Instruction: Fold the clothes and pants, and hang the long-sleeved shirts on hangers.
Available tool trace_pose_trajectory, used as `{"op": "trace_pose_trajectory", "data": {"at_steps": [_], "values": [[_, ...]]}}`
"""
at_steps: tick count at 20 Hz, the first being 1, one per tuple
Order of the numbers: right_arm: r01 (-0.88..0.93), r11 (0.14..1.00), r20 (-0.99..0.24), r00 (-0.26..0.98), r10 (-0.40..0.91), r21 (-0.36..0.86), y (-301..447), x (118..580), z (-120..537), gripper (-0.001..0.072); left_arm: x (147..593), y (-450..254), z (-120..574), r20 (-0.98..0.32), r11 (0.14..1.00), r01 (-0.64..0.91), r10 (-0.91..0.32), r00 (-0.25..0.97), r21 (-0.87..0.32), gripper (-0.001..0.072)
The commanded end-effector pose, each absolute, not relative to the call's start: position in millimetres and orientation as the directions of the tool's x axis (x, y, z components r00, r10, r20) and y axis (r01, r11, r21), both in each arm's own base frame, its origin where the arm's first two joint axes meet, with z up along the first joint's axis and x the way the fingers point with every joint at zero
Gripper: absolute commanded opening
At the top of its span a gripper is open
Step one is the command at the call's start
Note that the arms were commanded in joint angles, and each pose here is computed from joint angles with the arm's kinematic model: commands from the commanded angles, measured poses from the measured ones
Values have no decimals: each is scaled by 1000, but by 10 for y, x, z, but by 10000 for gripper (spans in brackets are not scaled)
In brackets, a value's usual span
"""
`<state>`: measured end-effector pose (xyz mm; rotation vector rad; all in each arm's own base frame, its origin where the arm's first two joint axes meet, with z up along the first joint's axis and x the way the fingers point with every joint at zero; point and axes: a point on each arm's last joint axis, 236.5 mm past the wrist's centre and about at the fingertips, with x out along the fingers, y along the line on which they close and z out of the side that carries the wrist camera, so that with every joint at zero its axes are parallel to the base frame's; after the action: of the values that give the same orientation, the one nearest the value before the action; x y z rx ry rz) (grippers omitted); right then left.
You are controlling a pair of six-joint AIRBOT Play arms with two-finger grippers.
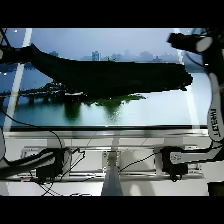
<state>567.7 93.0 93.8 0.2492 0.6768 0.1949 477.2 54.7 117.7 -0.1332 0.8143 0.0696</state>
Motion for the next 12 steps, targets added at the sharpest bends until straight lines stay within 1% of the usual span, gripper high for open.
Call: {"op": "trace_pose_trajectory", "data": {"at_steps": [1,3,7,8,10,12], "values": [[-288,878,-577,668,470,382,2686,5287,737,61,4497,195,1524,-719,997,-28,-28,694,-65,21],[-388,820,-576,584,572,421,3614,4838,575,60,4447,-5,1674,-696,998,17,-59,715,-67,21],[-596,685,-594,390,703,420,5072,3803,217,60,4385,-133,1827,-671,997,47,-79,737,-66,21],[-625,653,-595,349,724,428,5350,3566,150,60,4381,-134,1836,-669,997,43,-79,739,-71,21],[-630,619,-591,297,750,470,5720,3230,49,60,4384,-133,1831,-670,997,43,-79,738,-70,21],[-647,605,-591,282,756,464,5820,3119,20,61,4388,-133,1828,-670,997,43,-79,738,-70,22]]}}
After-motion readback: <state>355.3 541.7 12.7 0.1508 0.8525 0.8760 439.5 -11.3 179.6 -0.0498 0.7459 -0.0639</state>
